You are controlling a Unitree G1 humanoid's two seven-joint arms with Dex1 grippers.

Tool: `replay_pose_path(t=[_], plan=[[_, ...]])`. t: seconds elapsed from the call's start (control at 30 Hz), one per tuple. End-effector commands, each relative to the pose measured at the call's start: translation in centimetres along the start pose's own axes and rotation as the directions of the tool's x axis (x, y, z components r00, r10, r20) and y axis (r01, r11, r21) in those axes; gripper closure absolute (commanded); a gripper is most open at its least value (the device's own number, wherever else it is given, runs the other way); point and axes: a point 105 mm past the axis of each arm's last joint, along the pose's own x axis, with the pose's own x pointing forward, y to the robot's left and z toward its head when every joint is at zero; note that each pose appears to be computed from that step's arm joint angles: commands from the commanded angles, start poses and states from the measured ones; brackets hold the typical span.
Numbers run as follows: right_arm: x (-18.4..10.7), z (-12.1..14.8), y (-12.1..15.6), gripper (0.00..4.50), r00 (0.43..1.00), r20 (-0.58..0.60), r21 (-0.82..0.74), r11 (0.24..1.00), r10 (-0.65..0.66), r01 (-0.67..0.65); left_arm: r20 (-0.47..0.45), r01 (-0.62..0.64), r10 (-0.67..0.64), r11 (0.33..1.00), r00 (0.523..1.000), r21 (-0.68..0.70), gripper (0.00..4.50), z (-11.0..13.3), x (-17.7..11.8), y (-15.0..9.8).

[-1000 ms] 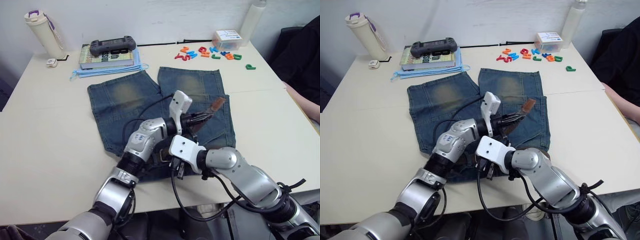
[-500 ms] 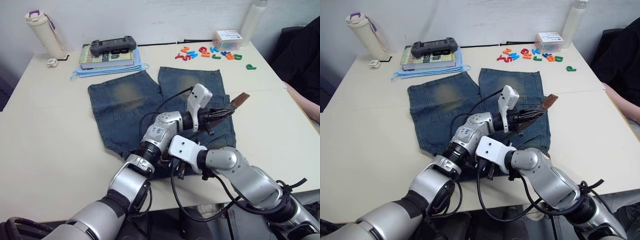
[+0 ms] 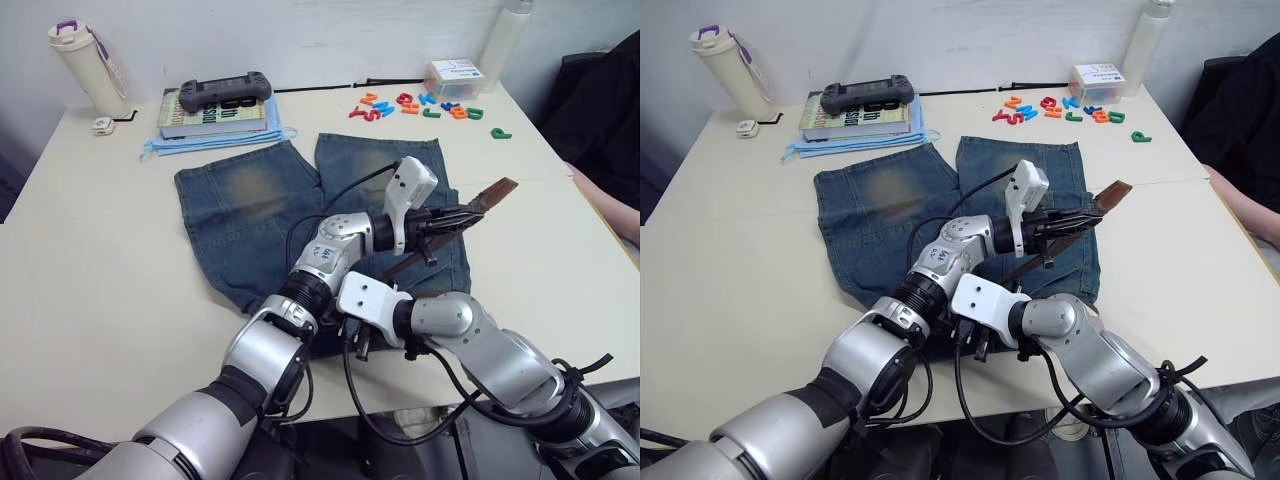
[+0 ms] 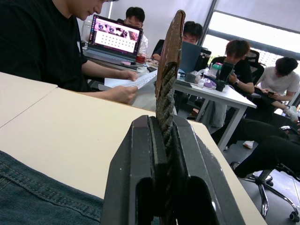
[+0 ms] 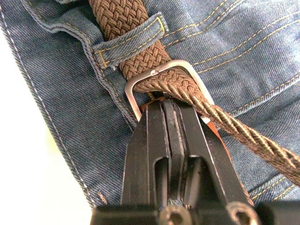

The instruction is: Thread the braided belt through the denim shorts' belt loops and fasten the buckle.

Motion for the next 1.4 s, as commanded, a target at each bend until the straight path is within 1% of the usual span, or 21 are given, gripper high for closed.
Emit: replay_pose_path(t=[0.03,0.13,0.2,0.3,0.33,0.37,0.4,0.5,0.6,0.67,0.87,0.97,1.03,1.17,1.4], plan=[[1.2,0.1,4.6,4.38,0.972,0.014,0.002,0.972,0.234,-0.234,0.094,0.139,-0.143,0.989,0.985,0.049,4.5,2.5,4.2,-4.1],[1.2,0.1,4.4,4.38,0.973,0.014,0.001,0.973,0.23,-0.23,0.093,0.132,-0.136,0.99,0.986,0.048,4.5,2.3,3.8,-3.9],[1.2,0.1,4.1,4.38,0.977,0.015,0.001,0.977,0.211,-0.211,0.089,0.1,-0.104,0.994,0.991,0.048,4.5,1.8,2.7,-3.0],[0.9,0.3,3.3,4.38,0.985,0.028,0.015,0.985,0.172,-0.173,0.09,0.013,-0.017,0.999,0.996,0.047,4.5,1.0,-0.3,-1.2],[0.9,0.3,3.1,4.38,0.985,0.033,0.019,0.986,0.167,-0.168,0.091,-0.008,0.004,0.999,0.996,0.048,4.5,0.9,-1.1,-0.9],[0.8,0.3,2.8,4.38,0.988,0.037,0.025,0.988,0.151,-0.152,0.094,-0.028,0.023,0.998,0.995,0.053,4.5,0.7,-2.5,-0.7],[0.7,0.3,2.6,4.38,0.989,0.038,0.029,0.99,0.139,-0.141,0.093,-0.038,0.032,0.998,0.995,0.056,4.5,0.6,-3.4,-0.7],[0.4,0.4,1.6,4.38,0.994,0.051,0.041,0.994,0.097,-0.099,0.054,-0.102,0.097,0.99,0.994,0.099,4.5,-0.1,-7.7,-0.9],[0.2,0.6,1.0,4.38,0.995,0.062,0.048,0.996,0.075,-0.078,0.024,-0.177,0.175,0.978,0.984,0.111,4.5,-0.2,-10.9,-1.0],[0.1,0.6,0.7,4.38,0.996,0.067,0.051,0.997,0.062,-0.065,0.002,-0.221,0.222,0.968,0.975,0.123,4.5,-0.3,-12.6,-1.2],[-0.2,0.9,-0.4,4.38,0.996,0.087,0.067,0.998,0.008,-0.014,-0.109,-0.313,0.339,0.928,0.935,0.204,4.5,-1.5,-17.5,-1.9],[-0.6,1.1,-1.0,4.38,0.995,0.102,0.081,0.997,-0.019,0.01,-0.153,-0.328,0.369,0.914,0.917,0.239,4.5,-2.2,-18.8,-2.2],[-1.1,1.4,-1.2,4.38,0.992,0.12,0.096,0.995,-0.037,0.025,-0.17,-0.36,0.41,0.896,0.896,0.261,4.5,-2.3,-19.8,-2.0],[-1.9,1.6,-1.1,4.38,0.989,0.138,0.113,0.993,-0.049,0.033,-0.157,-0.416,0.461,0.874,0.874,0.25,4.5,-1.9,-21.0,-1.7],[-2.8,2.2,-0.3,4.38,0.981,0.188,0.154,0.988,-0.053,0.024,-0.111,-0.466,0.496,0.858,0.861,0.219,4.5,-0.6,-21.6,-1.4]])
